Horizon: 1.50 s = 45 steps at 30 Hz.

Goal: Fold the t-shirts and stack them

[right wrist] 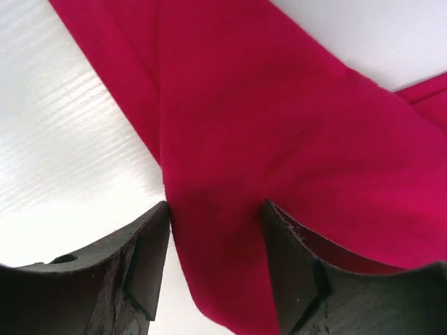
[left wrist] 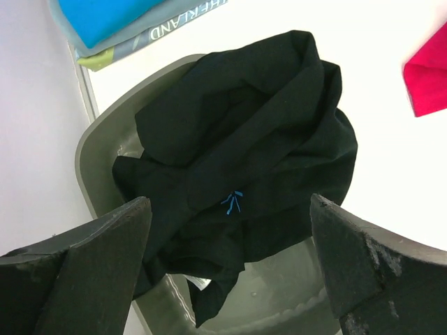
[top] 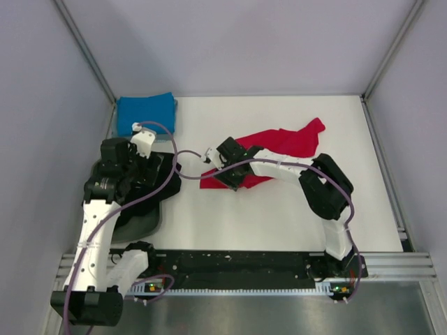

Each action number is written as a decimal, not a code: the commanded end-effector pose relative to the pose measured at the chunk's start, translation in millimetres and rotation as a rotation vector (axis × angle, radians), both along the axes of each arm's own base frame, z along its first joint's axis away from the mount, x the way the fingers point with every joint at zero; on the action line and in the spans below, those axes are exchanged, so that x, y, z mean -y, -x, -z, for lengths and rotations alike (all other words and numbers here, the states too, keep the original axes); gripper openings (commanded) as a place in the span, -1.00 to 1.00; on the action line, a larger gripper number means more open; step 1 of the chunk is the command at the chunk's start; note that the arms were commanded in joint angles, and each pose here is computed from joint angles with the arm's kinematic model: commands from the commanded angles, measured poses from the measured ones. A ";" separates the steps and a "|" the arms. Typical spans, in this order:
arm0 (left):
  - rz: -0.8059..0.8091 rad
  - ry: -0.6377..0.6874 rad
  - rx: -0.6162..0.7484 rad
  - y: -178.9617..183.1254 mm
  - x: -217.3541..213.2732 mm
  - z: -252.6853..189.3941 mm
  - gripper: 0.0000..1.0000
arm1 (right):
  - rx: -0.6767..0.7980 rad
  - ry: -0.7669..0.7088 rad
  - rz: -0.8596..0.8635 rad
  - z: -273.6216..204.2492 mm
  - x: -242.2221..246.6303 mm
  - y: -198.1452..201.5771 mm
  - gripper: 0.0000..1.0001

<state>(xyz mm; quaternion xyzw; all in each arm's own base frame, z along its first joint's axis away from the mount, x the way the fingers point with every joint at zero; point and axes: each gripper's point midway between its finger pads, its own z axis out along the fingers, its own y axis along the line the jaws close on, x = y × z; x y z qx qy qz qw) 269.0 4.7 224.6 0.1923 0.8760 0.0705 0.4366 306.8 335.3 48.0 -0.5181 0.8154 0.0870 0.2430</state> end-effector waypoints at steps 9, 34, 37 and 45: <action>0.027 0.033 0.022 -6.2 4.7 -4.1 0.97 | 0.116 -0.130 0.065 -72.2 -2.0 -6.9 -1.00; 0.929 -0.074 -0.214 2.1 223.7 97.2 0.81 | 0.198 -0.782 0.776 -221.3 221.5 56.2 -1.00; 0.973 -0.076 -0.311 12.4 237.6 122.7 0.49 | 0.176 -0.790 0.855 -213.6 235.0 49.5 -1.00; 0.954 -0.165 -0.415 33.0 246.7 178.8 0.53 | 0.186 -0.778 0.880 -217.0 245.3 37.4 -1.00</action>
